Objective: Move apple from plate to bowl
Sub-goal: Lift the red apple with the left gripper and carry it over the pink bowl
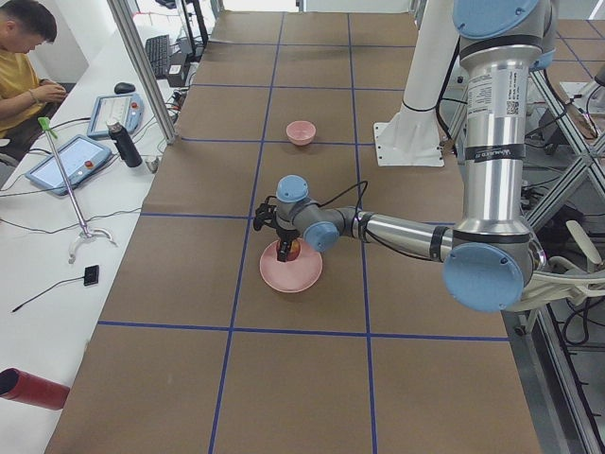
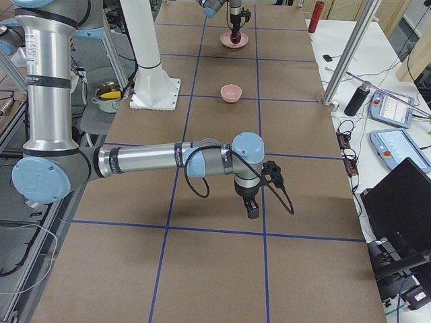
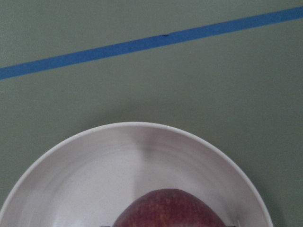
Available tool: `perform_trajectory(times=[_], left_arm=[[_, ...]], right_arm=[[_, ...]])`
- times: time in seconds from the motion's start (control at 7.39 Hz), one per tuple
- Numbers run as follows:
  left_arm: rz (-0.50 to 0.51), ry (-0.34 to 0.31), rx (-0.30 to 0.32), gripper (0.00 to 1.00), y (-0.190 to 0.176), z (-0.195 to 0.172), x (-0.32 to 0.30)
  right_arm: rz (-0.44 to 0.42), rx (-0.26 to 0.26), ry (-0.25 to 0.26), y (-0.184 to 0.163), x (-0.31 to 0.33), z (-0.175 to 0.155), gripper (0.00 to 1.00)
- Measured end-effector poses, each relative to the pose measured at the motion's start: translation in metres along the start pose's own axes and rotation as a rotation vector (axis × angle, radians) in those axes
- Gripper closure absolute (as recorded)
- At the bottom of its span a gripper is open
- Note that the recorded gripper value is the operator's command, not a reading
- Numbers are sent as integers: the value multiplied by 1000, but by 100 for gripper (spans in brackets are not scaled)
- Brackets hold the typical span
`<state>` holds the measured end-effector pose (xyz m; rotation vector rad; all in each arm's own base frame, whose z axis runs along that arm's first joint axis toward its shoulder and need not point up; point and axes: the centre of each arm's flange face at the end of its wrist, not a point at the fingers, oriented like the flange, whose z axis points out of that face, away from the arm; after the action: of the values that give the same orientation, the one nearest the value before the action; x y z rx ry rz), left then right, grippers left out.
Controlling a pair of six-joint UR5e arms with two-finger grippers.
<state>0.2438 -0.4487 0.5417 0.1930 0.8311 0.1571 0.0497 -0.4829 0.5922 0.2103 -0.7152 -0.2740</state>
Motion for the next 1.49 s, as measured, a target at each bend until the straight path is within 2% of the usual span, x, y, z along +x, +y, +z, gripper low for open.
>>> perform_trajectory(times=[0.27,0.54,0.68,0.81,1.08,1.35,1.49], left_arm=[[-38,-7,-10,84,-38,-50,56],[-93,-26,-25,84,-94,-89,147],[-126,-16,-35,84,-111,-99,202],[-169,-1,-38,84,-122,-103,260],[-259,10,-34,83,-134,-88,370],[-323,-9,-27,83,-146,-65,461],[-339,-22,-30,79,-149,-51,497]], right_arm=[[0,0,0,0,0,0,0],[2,-1,0,1,0,0,0],[3,-1,0,1,0,0,0],[4,-1,0,1,0,0,0],[6,-2,0,1,1,1,0],[7,-3,0,1,1,1,0],[8,-3,-1,1,1,1,0]])
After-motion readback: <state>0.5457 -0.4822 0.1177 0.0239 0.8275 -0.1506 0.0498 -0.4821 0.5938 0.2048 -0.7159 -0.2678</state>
